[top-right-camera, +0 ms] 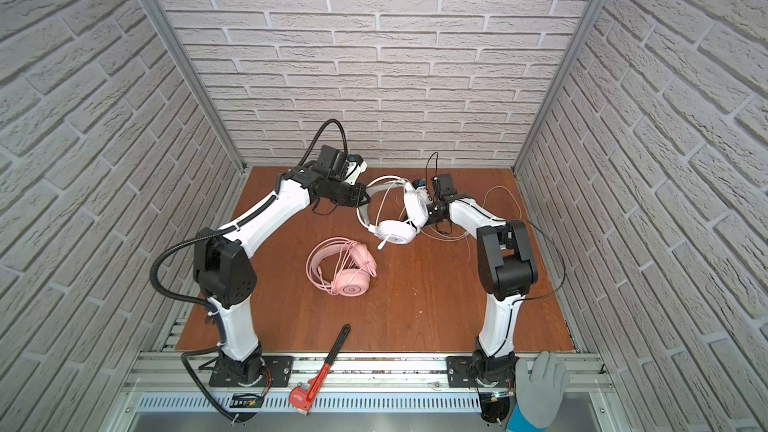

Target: Wrap the headphones

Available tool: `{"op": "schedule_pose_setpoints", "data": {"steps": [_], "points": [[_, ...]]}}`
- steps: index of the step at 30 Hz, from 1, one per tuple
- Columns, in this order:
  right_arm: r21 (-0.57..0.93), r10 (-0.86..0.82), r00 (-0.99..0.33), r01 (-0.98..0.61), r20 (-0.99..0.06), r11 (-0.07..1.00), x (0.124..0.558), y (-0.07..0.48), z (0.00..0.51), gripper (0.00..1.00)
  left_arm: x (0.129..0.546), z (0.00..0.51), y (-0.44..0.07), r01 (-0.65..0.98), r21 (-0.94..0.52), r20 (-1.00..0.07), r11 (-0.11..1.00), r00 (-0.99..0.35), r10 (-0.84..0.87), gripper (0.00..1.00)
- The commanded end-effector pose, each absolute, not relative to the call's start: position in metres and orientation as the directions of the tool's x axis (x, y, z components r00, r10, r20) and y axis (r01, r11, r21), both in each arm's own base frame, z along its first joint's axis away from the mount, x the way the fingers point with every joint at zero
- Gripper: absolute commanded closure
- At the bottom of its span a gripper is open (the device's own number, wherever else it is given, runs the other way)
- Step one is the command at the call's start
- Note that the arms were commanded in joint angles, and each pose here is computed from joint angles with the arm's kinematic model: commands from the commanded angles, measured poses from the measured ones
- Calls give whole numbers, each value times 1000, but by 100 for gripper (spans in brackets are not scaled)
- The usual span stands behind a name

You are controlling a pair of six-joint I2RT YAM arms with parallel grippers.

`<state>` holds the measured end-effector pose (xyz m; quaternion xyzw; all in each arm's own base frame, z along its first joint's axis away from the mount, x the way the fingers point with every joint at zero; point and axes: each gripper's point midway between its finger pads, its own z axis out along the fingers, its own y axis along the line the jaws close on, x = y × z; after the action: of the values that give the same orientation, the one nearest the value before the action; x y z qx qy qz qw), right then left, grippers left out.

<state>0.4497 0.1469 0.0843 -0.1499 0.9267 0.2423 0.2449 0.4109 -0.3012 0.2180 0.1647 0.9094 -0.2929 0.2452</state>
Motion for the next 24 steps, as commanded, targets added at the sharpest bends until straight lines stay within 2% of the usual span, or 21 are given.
{"op": "schedule_pose_setpoints", "data": {"steps": [1,4,24], "points": [[429,-116,-853,-368,-510,825,456,153,79,51,413,271,-305,480,-511,-632,713,-772,67,100],[459,-99,-883,-331,-458,824,453,154,64,54,415,279,-303,472,-521,-639,711,-768,41,100],[521,-72,-943,-243,-326,818,422,154,36,64,458,296,-269,304,-592,-635,746,-747,-199,100]]}}
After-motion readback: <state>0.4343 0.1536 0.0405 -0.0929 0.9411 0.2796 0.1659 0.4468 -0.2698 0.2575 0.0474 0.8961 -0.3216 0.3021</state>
